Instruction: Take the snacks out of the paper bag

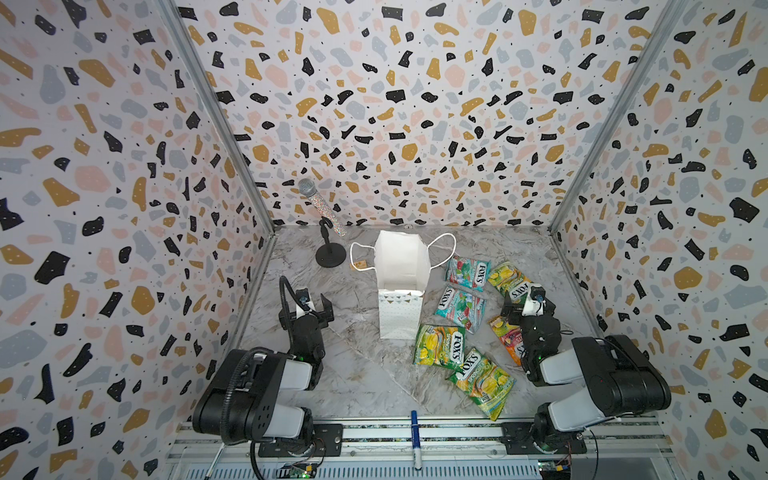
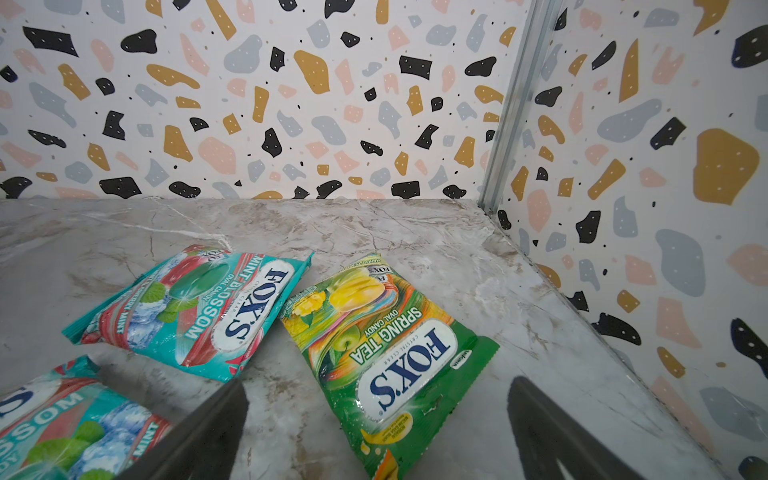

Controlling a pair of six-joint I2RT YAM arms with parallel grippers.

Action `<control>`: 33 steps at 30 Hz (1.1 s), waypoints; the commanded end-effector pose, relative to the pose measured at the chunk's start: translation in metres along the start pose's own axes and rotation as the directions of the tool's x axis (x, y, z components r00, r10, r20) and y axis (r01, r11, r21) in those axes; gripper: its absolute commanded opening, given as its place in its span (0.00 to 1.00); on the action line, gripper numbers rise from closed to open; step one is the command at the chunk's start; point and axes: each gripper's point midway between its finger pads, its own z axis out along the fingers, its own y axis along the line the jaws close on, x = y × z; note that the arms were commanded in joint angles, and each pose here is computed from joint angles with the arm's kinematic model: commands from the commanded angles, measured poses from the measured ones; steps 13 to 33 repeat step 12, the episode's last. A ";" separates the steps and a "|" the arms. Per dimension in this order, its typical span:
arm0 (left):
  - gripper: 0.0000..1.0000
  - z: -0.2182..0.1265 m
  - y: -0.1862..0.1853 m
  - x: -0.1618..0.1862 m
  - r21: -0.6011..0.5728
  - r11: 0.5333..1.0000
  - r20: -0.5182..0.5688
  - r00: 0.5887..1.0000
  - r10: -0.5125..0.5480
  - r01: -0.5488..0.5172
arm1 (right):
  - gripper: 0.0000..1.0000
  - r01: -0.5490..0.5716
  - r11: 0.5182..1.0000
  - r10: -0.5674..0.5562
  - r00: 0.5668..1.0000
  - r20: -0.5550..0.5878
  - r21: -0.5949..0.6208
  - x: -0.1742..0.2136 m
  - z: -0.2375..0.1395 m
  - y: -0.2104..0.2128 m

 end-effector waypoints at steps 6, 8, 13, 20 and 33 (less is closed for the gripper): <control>1.00 0.002 0.004 -0.016 -0.020 0.999 0.053 0.998 -0.036 0.037 | 0.99 -0.009 1.000 0.009 1.000 0.007 0.012 -0.004 0.003 -0.001; 1.00 0.002 0.004 -0.016 -0.021 0.999 0.052 0.998 -0.034 0.036 | 0.99 -0.008 1.000 0.008 1.000 0.008 0.010 -0.004 0.003 -0.001; 1.00 0.002 0.004 -0.017 -0.021 0.999 0.054 0.998 -0.035 0.037 | 0.99 -0.010 1.000 0.010 1.000 0.022 0.013 -0.007 0.000 -0.001; 1.00 0.002 0.004 -0.017 -0.021 0.999 0.054 0.998 -0.035 0.037 | 0.99 -0.010 1.000 0.010 1.000 0.022 0.013 -0.007 0.000 -0.001; 1.00 0.002 0.004 -0.017 -0.021 0.999 0.054 0.998 -0.035 0.037 | 0.99 -0.010 1.000 0.010 1.000 0.022 0.013 -0.007 0.000 -0.001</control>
